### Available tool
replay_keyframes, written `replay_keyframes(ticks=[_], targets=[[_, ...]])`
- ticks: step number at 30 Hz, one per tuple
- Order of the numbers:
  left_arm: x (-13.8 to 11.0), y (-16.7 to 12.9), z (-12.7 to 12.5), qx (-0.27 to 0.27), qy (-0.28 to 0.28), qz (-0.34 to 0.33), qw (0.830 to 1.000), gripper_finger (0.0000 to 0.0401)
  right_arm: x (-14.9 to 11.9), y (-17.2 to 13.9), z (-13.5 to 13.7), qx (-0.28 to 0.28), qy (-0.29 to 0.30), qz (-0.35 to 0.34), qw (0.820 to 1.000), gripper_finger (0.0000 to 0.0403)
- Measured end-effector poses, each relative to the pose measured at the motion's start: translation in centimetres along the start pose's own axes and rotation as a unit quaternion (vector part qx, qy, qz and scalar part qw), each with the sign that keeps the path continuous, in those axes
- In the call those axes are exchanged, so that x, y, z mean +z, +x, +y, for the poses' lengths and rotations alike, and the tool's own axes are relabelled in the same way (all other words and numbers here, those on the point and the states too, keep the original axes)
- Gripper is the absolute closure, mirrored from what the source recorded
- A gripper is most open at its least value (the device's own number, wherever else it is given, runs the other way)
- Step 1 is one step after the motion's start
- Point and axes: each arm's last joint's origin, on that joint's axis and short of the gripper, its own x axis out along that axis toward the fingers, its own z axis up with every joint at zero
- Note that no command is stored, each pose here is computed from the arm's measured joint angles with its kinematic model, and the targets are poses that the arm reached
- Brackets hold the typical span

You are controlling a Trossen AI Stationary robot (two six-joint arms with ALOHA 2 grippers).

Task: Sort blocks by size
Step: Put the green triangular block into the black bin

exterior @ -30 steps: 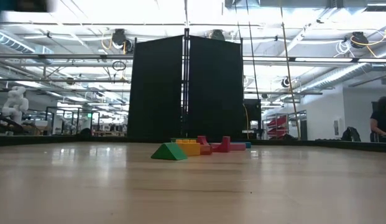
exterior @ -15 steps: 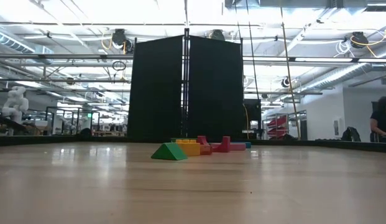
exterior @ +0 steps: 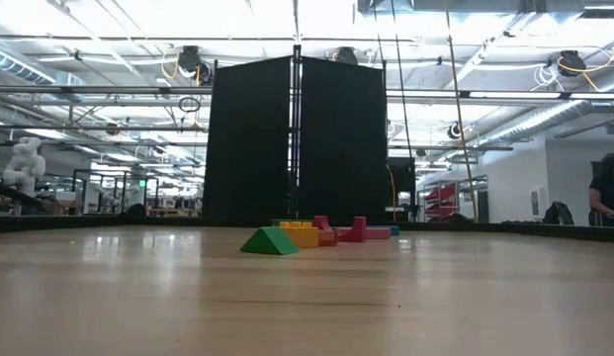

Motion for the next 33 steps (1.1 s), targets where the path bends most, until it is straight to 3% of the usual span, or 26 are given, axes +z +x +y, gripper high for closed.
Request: replay_keyframes(ticks=[3,6,11,13,17,19,26,33], targets=[[0.8,-0.1,0.3,0.012,-0.024,-0.022,0.999,0.0226,0.0,0.0,0.0,0.000,0.000,0.000,1.000,0.0099],[3.3,-0.6,0.9,0.029,-0.069,-0.127,0.989,0.0224,0.0,0.0,0.0,0.000,0.002,-0.002,1.000,0.0099],[9.1,-2.4,3.2,0.091,-0.145,-0.336,0.926,0.0223,0.1,0.0,0.0,0.006,0.004,-0.023,1.000,0.0099],[11.8,-2.9,3.8,0.118,-0.105,-0.387,0.908,0.0223,0.2,0.0,0.0,0.008,0.004,-0.030,0.999,0.0099],[17.0,-2.7,3.3,0.179,0.100,-0.428,0.880,0.0223,0.3,0.0,0.0,0.011,-0.001,-0.050,0.999,0.0099],[19.5,-2.2,3.6,0.196,0.154,-0.433,0.867,0.0223,0.3,0.0,0.0,0.011,-0.001,-0.054,0.999,0.0099],[24.7,0.3,5.4,0.151,0.229,-0.413,0.869,0.0223,0.3,0.0,0.0,0.011,0.003,-0.052,0.999,0.0099],[24.8,3.9,9.1,0.135,0.248,-0.421,0.862,0.0224,0.3,0.0,0.1,0.013,0.003,-0.051,0.999,0.0099]])
